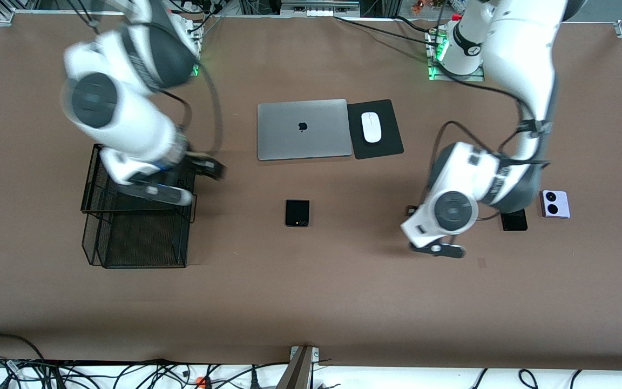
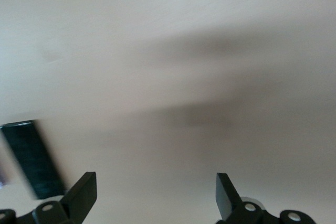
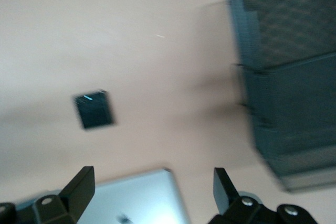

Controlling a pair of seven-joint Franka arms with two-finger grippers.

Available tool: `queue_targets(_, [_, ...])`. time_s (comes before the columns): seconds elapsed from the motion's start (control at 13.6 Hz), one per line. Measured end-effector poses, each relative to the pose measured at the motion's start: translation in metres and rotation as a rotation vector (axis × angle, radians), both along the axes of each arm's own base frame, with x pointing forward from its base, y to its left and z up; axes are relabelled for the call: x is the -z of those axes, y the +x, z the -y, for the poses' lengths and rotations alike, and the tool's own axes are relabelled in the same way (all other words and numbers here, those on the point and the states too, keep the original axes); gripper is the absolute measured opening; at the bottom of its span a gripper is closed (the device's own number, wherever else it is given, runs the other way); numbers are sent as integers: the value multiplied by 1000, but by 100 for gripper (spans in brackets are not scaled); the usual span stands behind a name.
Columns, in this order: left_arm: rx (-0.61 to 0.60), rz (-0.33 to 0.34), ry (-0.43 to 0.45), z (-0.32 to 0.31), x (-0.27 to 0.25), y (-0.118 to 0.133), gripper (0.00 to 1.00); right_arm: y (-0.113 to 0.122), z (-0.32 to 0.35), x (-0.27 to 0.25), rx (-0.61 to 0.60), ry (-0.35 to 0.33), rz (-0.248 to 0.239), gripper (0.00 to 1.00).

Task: Place phones with both arms
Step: 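Reach the right gripper to the flip phone while the left gripper reaches the slab phone, then grasp the flip phone with the right gripper while the left gripper grasps the slab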

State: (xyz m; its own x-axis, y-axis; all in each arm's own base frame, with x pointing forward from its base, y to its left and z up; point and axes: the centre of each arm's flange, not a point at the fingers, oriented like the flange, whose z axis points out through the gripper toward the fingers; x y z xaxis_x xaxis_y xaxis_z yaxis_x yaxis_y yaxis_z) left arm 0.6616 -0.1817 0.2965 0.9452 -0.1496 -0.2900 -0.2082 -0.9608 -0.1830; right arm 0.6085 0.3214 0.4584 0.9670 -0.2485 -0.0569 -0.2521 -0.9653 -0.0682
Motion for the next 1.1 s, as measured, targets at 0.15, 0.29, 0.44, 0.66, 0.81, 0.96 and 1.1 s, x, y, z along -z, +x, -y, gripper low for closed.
queue_targets(0.15, [14,-18,0,-41,-7,-7,100,-4,-52,42,8,20,42,100])
queue_targets(0.29, [24,15,2,-75,-5,-15,100,-5,-80,90,-9,20,53,100])
queue_targets(0.44, [2,61,0,-113,5,-26,100,-2,-95,134,-22,28,73,100])
queue_targets(0.66, [-51,120,-30,-177,27,-37,100,-7,-116,181,-47,34,91,100])
queue_targets(0.81, [-73,153,-50,-206,50,-49,100,-12,-125,200,-72,20,102,100])
queue_targets(0.96, [-89,205,-74,-227,74,-65,100,-16,-130,215,-91,4,102,100])
queue_targets(1.1, [-122,230,-86,-249,91,-80,100,-21,-137,225,-105,2,108,100])
